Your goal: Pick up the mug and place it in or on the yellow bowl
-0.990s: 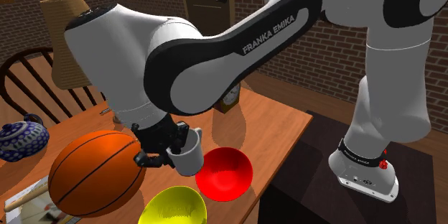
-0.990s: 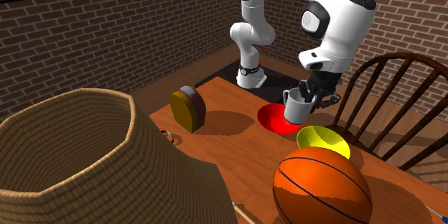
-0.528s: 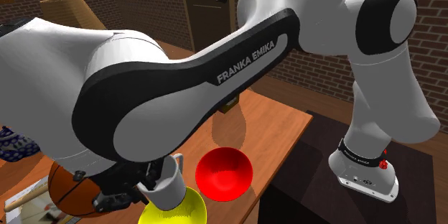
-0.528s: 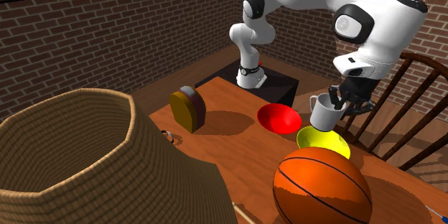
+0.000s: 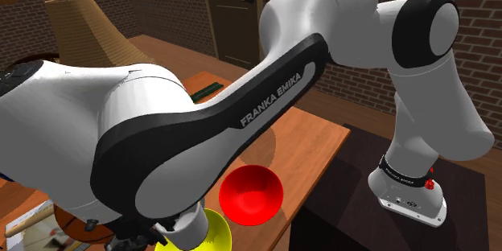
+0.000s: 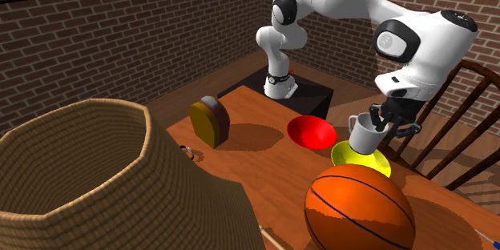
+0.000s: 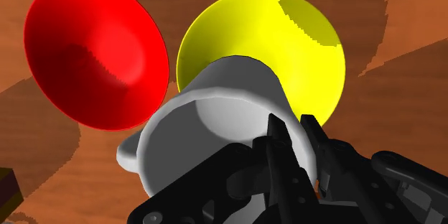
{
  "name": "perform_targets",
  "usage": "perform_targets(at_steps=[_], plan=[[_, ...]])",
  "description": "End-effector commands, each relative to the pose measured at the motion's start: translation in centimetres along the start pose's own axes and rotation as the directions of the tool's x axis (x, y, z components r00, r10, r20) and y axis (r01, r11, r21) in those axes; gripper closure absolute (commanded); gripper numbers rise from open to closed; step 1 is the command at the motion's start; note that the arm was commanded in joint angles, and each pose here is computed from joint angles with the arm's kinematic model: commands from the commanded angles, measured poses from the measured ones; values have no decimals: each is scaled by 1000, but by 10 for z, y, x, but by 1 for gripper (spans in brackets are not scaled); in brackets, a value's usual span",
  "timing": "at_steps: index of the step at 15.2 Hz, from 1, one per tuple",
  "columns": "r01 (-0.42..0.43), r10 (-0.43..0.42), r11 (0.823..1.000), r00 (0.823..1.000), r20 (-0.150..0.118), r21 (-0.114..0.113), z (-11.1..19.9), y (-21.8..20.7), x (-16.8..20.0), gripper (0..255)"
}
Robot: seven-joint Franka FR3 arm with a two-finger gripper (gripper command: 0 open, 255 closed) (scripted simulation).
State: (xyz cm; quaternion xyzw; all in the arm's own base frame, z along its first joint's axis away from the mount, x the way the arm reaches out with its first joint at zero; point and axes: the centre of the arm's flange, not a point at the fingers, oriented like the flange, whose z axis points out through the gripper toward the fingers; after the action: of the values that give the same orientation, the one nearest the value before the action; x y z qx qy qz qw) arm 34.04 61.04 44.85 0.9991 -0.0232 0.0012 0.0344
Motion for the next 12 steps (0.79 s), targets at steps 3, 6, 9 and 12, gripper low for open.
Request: perform_targets(at_steps=[3,6,9,12], plan=[[0,0,1000,1000,0,1,20,-1,0,255],[0,0,1000,1000,0,1,36,-2,0,255],[0,0,1000,1000,0,1,52,-3,0,255],[0,0,1000,1000,0,1,60,-4,0,255]])
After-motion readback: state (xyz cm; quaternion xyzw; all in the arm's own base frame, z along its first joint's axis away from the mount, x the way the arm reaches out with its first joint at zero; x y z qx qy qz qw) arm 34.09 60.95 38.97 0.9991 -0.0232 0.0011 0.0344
